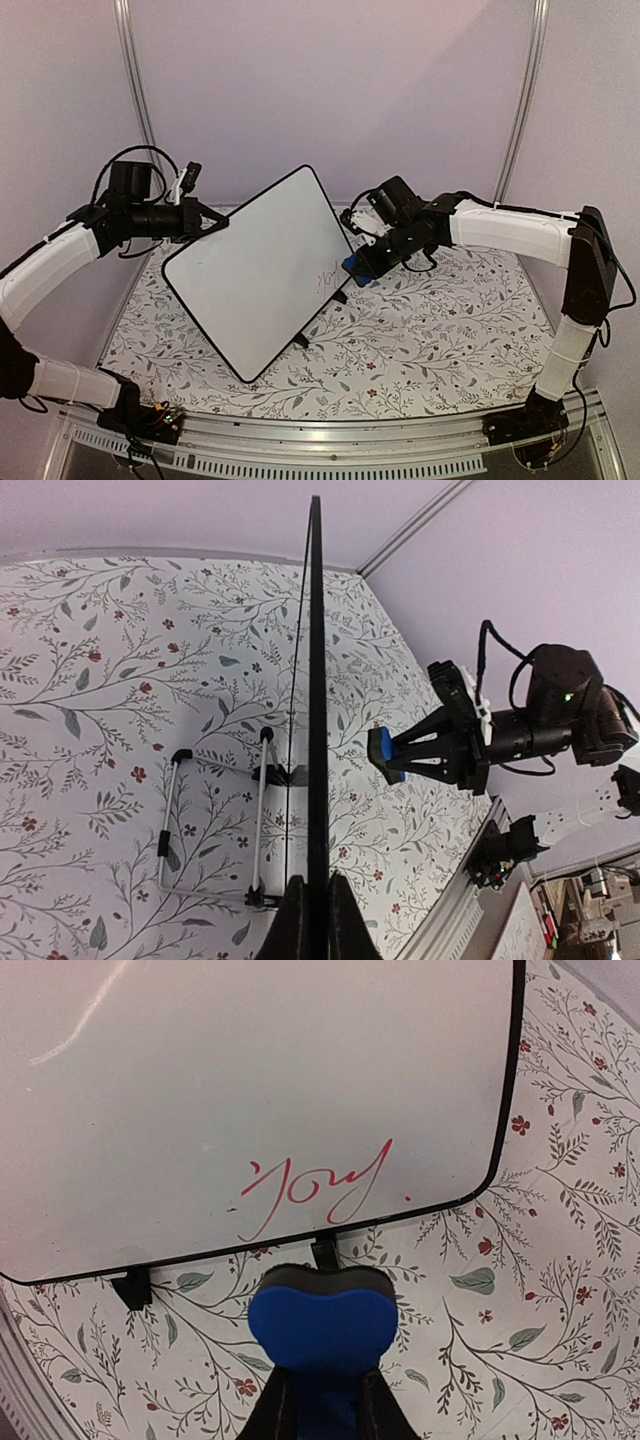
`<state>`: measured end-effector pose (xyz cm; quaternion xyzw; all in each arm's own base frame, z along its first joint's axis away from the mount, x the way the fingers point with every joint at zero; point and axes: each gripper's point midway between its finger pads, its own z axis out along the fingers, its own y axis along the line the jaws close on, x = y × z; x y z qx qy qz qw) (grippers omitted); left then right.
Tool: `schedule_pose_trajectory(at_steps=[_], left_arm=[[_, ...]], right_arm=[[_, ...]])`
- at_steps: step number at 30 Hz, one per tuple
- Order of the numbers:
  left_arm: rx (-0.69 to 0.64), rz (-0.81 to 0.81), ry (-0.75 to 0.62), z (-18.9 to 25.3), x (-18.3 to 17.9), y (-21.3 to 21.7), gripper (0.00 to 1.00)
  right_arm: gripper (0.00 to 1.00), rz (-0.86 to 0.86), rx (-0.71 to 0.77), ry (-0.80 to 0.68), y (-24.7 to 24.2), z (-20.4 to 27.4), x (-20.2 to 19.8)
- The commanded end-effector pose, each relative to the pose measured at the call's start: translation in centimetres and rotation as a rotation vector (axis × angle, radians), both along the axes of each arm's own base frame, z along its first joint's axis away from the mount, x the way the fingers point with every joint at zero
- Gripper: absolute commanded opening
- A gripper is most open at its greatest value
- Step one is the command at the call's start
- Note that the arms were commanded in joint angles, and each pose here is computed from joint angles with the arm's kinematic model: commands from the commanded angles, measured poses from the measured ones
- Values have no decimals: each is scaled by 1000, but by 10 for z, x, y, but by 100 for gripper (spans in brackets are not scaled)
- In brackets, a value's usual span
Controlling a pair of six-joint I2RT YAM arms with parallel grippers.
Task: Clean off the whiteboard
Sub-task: Erase the whiteboard at the center of the board.
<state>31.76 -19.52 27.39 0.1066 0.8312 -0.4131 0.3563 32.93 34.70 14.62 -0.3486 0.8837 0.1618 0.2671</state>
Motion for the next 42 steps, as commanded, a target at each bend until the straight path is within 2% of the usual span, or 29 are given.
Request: schedule_pose_trajectory(at_steps=[1,7,17,27,42], left_arm=[[-67,-25,-150,52,-6,-4,0],[-70,-39,-139,46,-16,-3,0],[-91,-36,-153,67,-27,0,0],[-66,-22,-93,50,-39,6,0],[-2,-13,-114,10,-34,15,0]], right_arm=[[9,0,51,-39,0,23,1],[9,15,68,-41,5,29,0],[9,55,67,-42,23,28,-4],[9,119,30,-105,59,24,-3],[9,149,60,-116,89,-10,-12]])
